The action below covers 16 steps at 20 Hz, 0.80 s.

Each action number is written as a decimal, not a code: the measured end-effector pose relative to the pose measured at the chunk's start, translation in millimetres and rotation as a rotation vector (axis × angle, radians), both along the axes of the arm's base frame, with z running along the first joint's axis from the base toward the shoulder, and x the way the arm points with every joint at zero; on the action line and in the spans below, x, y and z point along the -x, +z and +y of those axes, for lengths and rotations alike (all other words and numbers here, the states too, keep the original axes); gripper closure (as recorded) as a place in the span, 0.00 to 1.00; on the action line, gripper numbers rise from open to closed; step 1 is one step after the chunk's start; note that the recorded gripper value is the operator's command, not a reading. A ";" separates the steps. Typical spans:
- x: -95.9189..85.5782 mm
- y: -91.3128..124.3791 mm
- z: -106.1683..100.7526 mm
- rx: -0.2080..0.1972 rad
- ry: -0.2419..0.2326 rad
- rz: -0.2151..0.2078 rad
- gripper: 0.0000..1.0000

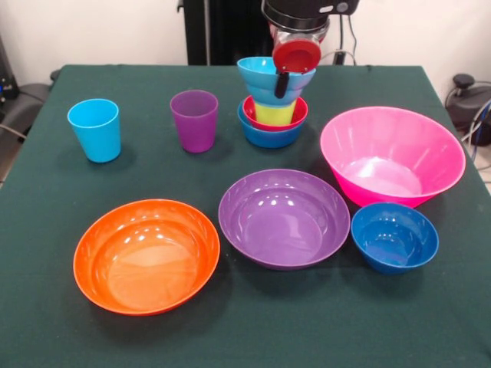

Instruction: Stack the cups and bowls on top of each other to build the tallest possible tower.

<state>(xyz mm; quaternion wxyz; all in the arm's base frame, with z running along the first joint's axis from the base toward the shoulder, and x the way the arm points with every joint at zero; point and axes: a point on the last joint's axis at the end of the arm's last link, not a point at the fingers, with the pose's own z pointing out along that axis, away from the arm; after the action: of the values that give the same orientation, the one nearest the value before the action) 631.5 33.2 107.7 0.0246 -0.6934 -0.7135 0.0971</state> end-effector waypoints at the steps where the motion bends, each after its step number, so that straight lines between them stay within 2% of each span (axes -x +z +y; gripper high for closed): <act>1: 1.3 -0.7 0.3 -0.002 -0.001 0.002 1.00; 16: 12.0 -1.7 5.6 -0.025 -0.013 0.015 1.00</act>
<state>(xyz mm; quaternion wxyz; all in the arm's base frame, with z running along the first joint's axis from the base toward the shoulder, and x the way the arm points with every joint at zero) 619.5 38.8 106.0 0.0394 -0.6968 -0.7101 0.0935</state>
